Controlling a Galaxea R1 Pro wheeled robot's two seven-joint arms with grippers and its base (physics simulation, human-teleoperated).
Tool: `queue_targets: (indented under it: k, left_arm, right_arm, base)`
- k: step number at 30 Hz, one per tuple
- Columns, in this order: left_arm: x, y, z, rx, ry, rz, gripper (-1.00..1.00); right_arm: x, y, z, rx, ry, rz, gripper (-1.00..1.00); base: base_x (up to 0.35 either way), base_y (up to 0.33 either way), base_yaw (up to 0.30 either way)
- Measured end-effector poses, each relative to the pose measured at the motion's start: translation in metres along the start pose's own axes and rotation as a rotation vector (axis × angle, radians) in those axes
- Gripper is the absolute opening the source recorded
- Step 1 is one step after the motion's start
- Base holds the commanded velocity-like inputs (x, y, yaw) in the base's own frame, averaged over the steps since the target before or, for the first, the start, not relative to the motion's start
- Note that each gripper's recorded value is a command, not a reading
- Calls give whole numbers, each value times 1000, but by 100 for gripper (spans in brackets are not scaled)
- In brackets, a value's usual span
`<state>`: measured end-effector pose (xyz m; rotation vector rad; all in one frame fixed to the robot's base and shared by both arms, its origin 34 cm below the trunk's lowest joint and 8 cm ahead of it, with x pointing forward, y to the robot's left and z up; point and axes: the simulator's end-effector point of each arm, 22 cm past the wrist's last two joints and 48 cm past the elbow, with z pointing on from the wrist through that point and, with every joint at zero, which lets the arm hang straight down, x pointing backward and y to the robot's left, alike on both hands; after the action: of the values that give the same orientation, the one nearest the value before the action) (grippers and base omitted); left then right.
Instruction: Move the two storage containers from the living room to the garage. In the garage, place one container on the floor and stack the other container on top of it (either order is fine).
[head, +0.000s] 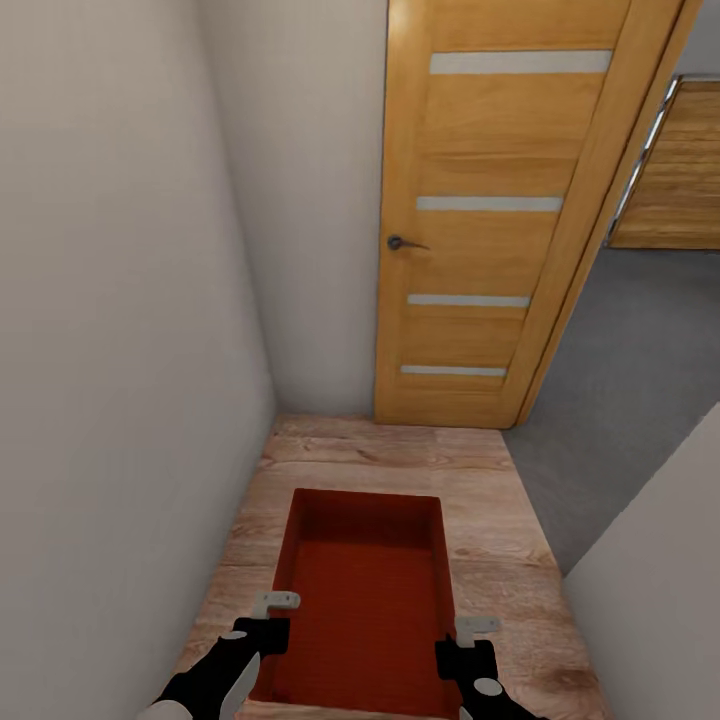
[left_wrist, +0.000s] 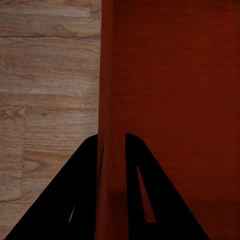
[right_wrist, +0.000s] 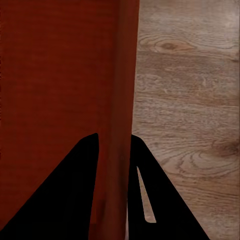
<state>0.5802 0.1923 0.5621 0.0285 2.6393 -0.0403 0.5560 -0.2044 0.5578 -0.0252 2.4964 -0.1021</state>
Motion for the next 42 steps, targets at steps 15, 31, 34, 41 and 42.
queue_targets:
  k: [15, 31, 34, 41, 42]
  left_arm:
    - [-1, 0, 0, -1, -1, 0, -100]
    - [-1, 0, 0, 0, -2, 0, -100]
    - [-1, 0, 0, 0, -2, 0, -100]
    - [-1, 0, 0, 0, -2, 0, -100]
    - [-1, 0, 0, 0, -2, 0, -100]
  right_arm:
    - [-1, 0, 0, 0, -1, 0, -100]
    - [-1, 0, 0, 0, -2, 1, -100]
    - [-1, 0, 0, 0, -2, 1, -100]
    - [-1, 0, 0, 0, -2, 1, -100]
    - [-1, 0, 0, 0, -2, 1, -100]
  base:
    - [323, 0, 0]
    - [323, 0, 0]
    - [323, 0, 0]
    - [323, 0, 0]
    - [323, 0, 0]
